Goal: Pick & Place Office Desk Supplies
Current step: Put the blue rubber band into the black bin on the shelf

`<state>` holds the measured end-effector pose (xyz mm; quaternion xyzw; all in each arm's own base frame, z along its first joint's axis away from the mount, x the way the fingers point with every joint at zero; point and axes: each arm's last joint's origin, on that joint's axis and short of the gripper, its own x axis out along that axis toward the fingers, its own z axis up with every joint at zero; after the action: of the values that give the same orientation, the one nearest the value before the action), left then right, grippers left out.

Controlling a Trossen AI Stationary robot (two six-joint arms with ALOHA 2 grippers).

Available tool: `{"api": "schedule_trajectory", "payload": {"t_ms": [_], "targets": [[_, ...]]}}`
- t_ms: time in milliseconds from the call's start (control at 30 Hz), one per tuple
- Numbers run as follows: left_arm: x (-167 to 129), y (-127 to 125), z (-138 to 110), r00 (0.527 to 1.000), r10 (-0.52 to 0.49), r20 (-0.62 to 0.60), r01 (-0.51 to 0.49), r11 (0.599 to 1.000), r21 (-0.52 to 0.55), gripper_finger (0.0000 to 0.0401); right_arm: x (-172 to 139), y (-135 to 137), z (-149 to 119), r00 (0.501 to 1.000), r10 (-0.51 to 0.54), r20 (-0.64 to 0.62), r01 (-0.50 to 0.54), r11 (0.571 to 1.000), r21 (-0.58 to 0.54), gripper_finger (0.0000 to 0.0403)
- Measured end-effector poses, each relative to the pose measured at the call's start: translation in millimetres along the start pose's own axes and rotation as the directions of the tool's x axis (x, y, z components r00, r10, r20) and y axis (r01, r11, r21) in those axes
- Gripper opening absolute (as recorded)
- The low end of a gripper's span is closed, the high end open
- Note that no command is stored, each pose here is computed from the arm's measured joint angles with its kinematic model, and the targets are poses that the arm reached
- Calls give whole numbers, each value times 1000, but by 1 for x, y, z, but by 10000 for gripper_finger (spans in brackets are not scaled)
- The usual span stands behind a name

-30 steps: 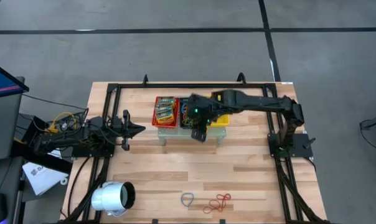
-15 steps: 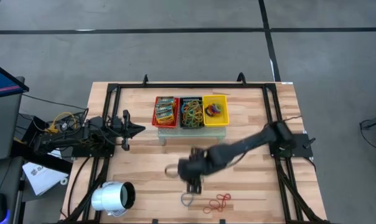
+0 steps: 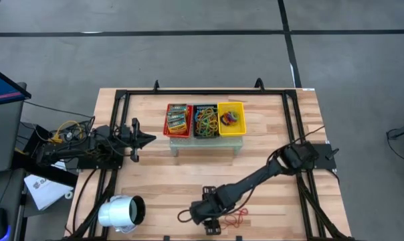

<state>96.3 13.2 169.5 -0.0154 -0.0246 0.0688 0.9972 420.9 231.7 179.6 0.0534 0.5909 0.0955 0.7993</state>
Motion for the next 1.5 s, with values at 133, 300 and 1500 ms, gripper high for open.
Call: {"api": "schedule_trajectory", "payload": {"t_ms": [133, 300, 1500], "targets": [[0, 0, 0, 1000, 0, 2, 0, 1000, 0, 8, 6, 0, -2, 1000, -29, -4, 29, 998, -58, 297], [0, 0, 0, 1000, 0, 4, 0, 1000, 0, 8, 8, -2, -3, 989, -142, 42, 146, 982, -120, 297], [0, 0, 0, 1000, 1, 4, -1, 1000, 0, 8, 41, -3, -27, 989, -138, 53, 146, 966, -213, 297]]}}
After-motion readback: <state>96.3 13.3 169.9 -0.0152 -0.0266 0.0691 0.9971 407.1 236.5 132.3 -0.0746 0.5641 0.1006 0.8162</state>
